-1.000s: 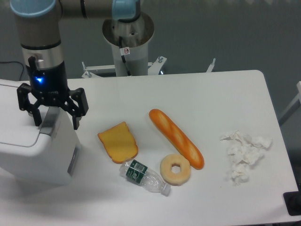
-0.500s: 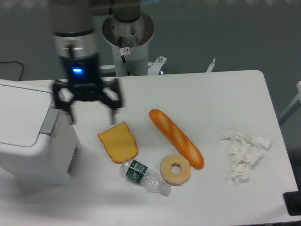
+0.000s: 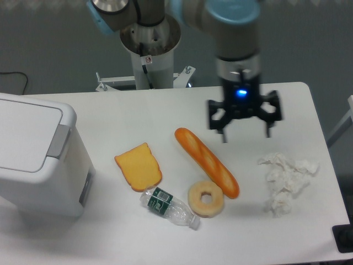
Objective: Close the trash can
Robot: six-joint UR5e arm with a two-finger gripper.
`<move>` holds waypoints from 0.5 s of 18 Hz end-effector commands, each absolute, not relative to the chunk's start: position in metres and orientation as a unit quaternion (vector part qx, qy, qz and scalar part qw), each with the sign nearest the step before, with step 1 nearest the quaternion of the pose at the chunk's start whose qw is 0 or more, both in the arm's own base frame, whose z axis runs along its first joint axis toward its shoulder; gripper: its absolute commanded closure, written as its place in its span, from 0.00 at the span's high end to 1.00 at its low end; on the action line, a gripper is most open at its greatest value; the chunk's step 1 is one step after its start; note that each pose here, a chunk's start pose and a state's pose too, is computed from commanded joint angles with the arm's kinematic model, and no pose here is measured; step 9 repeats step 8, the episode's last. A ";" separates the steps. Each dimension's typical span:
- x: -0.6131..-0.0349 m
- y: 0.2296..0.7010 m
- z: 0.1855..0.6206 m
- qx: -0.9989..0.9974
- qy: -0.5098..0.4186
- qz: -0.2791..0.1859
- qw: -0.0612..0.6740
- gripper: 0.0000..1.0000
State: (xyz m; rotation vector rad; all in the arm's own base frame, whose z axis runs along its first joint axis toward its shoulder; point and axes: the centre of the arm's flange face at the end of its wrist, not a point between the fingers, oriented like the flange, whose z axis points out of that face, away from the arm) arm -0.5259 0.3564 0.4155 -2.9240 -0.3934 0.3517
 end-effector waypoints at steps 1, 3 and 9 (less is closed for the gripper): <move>-0.533 0.349 0.406 -0.986 -0.100 0.110 0.072 1.00; -0.555 0.335 0.373 -0.994 -0.040 0.094 0.043 1.00; -0.583 0.316 0.332 -0.996 0.034 0.080 -0.004 1.00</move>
